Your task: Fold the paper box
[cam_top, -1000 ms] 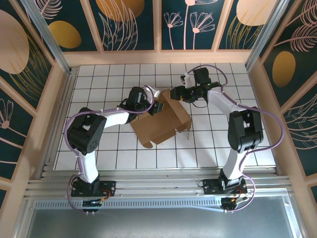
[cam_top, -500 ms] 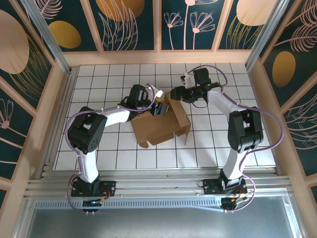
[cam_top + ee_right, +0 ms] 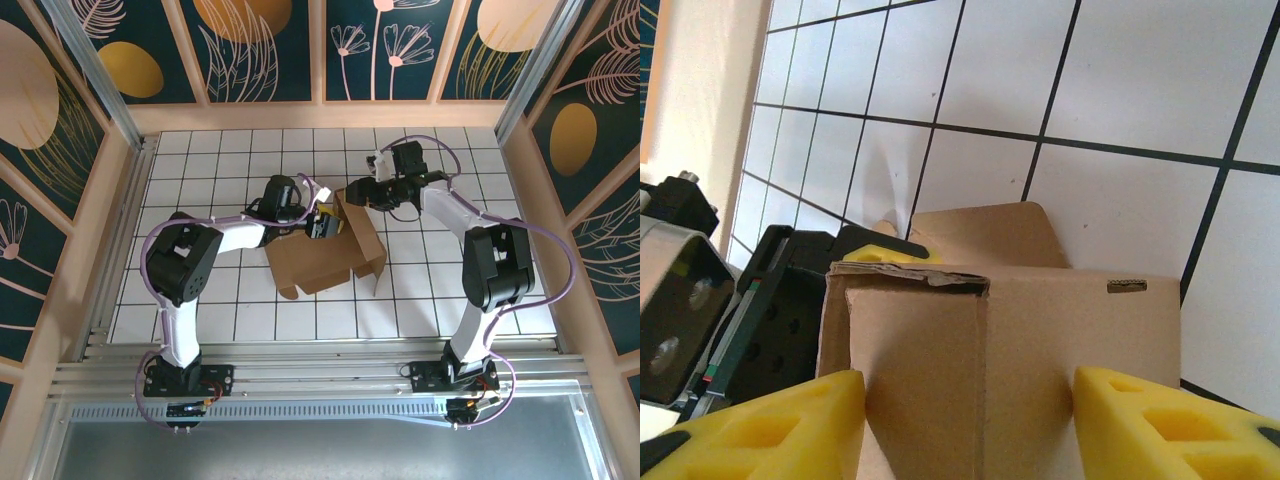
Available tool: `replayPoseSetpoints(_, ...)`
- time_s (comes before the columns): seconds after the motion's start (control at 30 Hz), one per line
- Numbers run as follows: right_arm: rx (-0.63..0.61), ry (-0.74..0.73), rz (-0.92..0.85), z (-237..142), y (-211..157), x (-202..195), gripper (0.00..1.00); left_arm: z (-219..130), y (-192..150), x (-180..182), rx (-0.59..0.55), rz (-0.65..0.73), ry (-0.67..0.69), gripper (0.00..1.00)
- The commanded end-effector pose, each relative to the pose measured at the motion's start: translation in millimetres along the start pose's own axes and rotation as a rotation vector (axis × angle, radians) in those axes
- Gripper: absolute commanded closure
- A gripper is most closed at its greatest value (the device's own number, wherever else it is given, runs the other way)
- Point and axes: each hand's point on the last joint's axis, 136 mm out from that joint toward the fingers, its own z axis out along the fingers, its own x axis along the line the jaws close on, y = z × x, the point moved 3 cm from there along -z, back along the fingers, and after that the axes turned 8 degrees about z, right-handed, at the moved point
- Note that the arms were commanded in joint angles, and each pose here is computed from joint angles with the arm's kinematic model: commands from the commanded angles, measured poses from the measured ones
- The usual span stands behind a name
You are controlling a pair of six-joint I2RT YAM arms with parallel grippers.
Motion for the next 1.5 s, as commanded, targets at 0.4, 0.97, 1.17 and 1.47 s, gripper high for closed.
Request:
replayPoseSetpoints(0.4, -0.006, -0.019, -0.029, -5.3, -1.6, 3.1, 0.44, -103.2, 55.5, -19.4, -0.2, 0.265, 0.243, 0.33)
replayPoseSetpoints(0.97, 0.004, -0.007, -0.029, -4.9, 1.4, 8.0, 0.44, -45.5, 29.7, 62.9, 0.07, 0.489, 0.097, 0.39)
replayPoseSetpoints(1.17, 0.008, -0.003, -0.029, -4.0, -0.2, 8.2, 0.45, -20.3, 11.7, 44.6, 0.102, 0.602, -0.016, 0.48)
replayPoseSetpoints(1.47, 0.018, 0.004, -0.025, 0.1, -4.4, 5.9, 0.45, 11.3, 11.0, 32.5, 0.098, 0.636, -0.064, 0.48)
